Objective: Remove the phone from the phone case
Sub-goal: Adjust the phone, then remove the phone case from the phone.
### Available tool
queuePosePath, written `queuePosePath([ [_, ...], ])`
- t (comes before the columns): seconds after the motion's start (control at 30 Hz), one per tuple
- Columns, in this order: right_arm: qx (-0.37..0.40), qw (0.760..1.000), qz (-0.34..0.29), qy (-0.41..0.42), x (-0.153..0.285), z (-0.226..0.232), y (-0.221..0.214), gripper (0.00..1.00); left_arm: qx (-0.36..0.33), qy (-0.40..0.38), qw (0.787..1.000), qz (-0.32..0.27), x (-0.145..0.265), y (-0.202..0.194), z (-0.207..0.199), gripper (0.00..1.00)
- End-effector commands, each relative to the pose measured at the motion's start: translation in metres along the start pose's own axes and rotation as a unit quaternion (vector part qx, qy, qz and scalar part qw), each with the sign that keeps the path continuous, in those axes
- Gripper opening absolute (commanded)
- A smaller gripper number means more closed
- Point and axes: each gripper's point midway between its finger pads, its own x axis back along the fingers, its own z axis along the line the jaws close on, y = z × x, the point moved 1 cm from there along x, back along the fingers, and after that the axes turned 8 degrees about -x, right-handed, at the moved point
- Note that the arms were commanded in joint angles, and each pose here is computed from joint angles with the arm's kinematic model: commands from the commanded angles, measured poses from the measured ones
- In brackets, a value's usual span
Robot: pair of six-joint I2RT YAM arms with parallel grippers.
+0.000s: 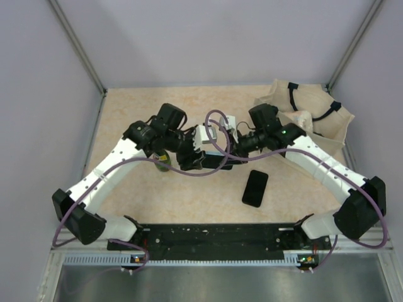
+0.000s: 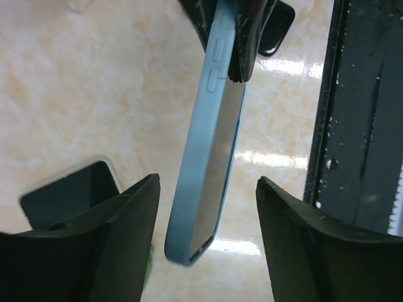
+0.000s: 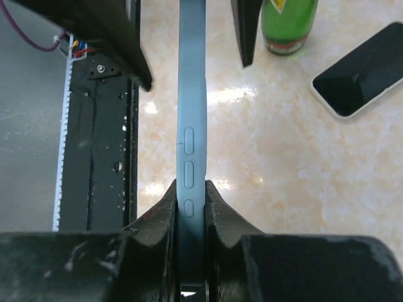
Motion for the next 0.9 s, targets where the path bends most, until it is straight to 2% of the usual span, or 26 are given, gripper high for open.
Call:
queuePosePath([
  [0.0,-0.010,0.999,-0.031,-0.007,0.014,0.007,0.028,0.00,-0.059,0.073,0.989,-0.113,0.034,0.045,0.012,0.73],
  [0.27,0.016,0.998,-0.058,-0.008,0.032,0.015,0.049,0.00,0.026,0.062,0.970,-0.234,0.082,0.045,0.025,0.77],
  [0.43,0.029,0.997,-0.067,-0.008,0.036,0.018,0.059,0.00,0.086,0.013,0.951,-0.296,0.083,0.051,0.022,0.77],
  [0.63,0.041,0.997,-0.069,-0.014,0.038,0.017,0.062,0.00,0.134,-0.039,0.929,-0.343,0.075,0.056,0.014,0.76],
  [0.87,0.044,0.997,-0.066,-0.016,0.037,0.016,0.059,0.00,0.153,-0.066,0.915,-0.367,0.075,0.061,0.012,0.58],
])
